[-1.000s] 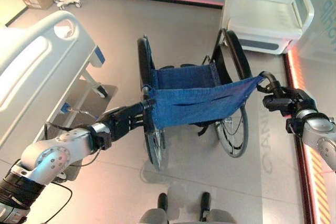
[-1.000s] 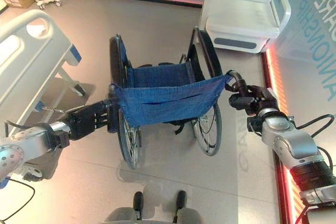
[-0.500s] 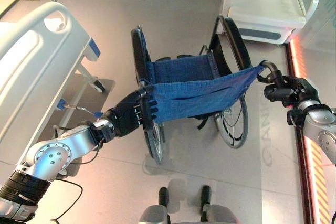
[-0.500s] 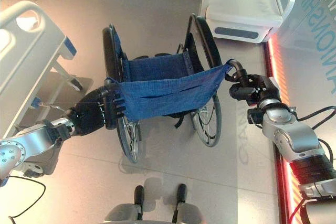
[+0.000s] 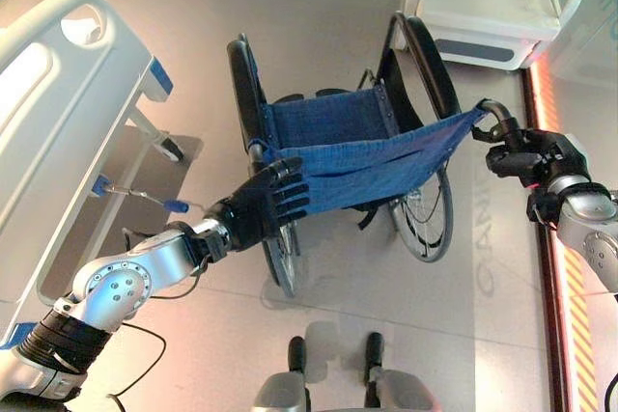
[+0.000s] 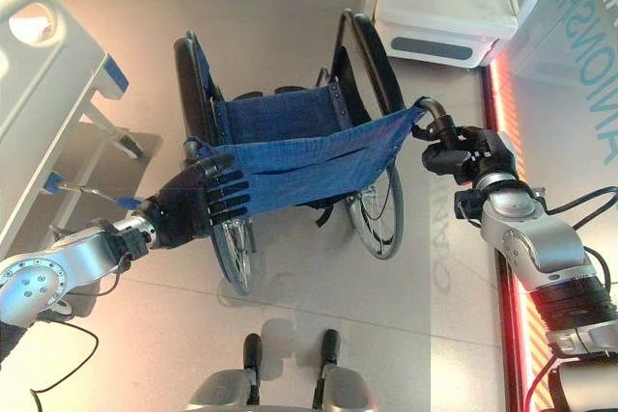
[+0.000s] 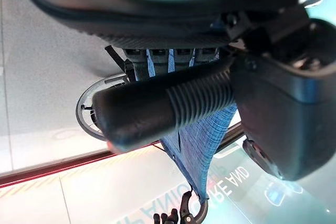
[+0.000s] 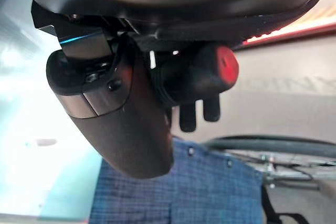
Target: Push the wheelchair next to the bed
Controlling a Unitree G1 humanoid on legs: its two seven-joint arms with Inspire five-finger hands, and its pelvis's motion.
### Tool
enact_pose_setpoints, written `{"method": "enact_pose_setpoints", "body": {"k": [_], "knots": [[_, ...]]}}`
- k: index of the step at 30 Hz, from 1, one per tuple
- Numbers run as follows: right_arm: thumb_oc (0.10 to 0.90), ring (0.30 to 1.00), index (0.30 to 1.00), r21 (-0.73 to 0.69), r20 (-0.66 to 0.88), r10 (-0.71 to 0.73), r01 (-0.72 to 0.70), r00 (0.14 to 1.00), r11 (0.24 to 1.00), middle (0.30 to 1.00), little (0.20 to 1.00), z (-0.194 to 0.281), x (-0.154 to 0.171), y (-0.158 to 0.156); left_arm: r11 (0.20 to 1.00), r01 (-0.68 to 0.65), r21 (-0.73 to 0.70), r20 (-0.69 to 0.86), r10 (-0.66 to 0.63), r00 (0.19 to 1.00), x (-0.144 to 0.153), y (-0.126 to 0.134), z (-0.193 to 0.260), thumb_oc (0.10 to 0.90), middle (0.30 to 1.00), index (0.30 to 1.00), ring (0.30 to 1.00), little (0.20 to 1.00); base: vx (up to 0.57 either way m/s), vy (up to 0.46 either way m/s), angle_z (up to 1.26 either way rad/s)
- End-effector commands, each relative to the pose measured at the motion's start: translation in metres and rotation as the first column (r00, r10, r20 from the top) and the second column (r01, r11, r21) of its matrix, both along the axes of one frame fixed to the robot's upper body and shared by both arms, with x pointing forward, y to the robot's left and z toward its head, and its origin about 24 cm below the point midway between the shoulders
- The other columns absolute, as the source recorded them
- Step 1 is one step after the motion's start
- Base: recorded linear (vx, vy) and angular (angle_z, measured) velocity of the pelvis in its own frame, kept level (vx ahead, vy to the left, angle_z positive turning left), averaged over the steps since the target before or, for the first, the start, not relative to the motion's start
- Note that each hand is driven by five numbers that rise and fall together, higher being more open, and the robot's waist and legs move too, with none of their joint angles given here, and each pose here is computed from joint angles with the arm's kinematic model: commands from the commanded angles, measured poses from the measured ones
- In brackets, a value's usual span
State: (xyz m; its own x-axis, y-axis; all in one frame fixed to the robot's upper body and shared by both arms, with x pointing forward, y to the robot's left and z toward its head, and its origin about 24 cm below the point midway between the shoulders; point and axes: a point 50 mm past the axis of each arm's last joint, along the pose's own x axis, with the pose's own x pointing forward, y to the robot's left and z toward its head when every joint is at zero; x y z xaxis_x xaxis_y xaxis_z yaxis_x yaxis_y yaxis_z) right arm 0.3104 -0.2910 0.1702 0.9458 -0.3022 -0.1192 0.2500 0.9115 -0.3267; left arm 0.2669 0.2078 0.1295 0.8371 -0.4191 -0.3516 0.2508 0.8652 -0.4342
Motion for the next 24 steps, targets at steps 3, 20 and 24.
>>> {"method": "enact_pose_setpoints", "body": {"k": [3, 20, 24], "knots": [[0.400, 0.300, 0.300, -0.056, 0.029, 0.066, -0.064, 0.997, 0.996, 0.300, 0.300, 0.002, 0.005, 0.013, 0.978, 0.102, -0.184, 0.346, -0.033, 0.938, 0.012, -0.029, 0.070, 0.400, 0.300, 0.300, 0.300, 0.300, -0.01, -0.010, 0.00], [0.400, 0.300, 0.300, -0.033, 0.068, 0.098, -0.096, 0.993, 0.995, 0.300, 0.300, 0.005, 0.005, 0.017, 0.981, -0.030, -0.192, 0.386, 0.103, 0.917, 0.015, -0.012, 0.074, 0.400, 0.300, 0.300, 0.300, 0.300, -0.02, -0.045, 0.00], [0.400, 0.300, 0.300, -0.033, 0.081, 0.114, -0.112, 0.990, 0.993, 0.300, 0.300, 0.008, 0.004, 0.020, 0.980, -0.065, -0.186, 0.388, 0.134, 0.912, 0.016, -0.008, 0.075, 0.400, 0.300, 0.300, 0.300, 0.300, -0.01, -0.117, 0.00]]}}
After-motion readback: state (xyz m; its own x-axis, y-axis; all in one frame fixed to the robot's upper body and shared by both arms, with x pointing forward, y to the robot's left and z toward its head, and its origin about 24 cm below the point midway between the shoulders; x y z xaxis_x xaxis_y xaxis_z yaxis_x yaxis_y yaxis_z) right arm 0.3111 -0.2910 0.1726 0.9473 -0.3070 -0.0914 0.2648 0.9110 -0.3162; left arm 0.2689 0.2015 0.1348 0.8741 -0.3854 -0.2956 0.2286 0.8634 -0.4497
